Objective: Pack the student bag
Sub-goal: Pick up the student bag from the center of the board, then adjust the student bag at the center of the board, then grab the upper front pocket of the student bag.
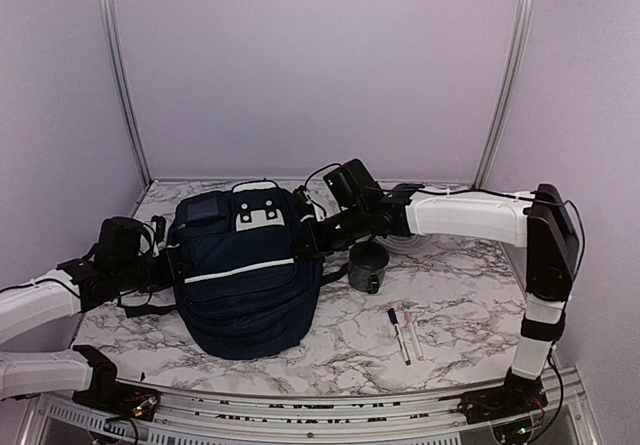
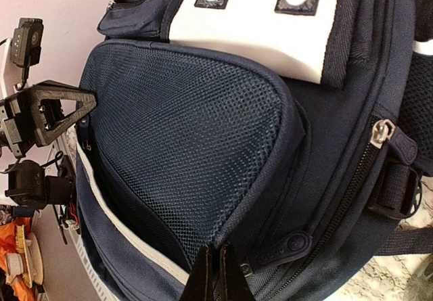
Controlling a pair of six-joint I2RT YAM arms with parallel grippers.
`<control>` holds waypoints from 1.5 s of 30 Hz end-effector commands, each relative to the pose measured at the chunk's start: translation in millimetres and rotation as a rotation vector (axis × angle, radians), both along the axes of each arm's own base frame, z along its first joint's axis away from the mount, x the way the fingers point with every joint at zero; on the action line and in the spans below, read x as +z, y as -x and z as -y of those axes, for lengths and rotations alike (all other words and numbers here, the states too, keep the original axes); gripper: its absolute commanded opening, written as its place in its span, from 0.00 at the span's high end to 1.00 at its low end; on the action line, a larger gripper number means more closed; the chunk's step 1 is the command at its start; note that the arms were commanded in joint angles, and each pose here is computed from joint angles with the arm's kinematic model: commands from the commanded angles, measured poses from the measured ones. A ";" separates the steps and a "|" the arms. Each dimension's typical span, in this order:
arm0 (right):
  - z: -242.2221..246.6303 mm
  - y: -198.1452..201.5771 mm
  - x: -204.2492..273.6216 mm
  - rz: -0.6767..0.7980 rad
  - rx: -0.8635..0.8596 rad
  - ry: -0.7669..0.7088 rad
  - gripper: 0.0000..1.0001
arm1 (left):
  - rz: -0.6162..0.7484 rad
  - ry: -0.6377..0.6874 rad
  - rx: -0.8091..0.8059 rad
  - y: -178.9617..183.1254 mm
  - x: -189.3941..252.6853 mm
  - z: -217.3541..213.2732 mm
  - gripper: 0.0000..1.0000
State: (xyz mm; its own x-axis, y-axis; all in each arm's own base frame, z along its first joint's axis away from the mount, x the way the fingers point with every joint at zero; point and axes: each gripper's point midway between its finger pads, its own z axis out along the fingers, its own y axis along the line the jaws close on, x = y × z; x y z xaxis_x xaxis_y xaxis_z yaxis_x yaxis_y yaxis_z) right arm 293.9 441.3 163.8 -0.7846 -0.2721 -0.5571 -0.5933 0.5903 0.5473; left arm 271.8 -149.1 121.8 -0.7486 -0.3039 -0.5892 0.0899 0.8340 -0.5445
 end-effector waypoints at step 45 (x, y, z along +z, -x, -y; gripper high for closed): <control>-21.6 48.3 -40.4 0.554 0.556 0.191 0.76 | 0.184 -0.099 0.145 20.6 48.7 -45.0 1.00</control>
State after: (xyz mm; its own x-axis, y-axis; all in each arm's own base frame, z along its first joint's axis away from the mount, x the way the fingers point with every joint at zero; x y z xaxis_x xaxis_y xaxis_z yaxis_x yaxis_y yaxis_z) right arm 224.7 455.7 123.3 -0.1300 -0.6782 -0.7233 -0.9909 0.1134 0.0718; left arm 233.4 -109.0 138.7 -0.6899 -0.2854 -0.6653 0.0434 0.9010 -0.4316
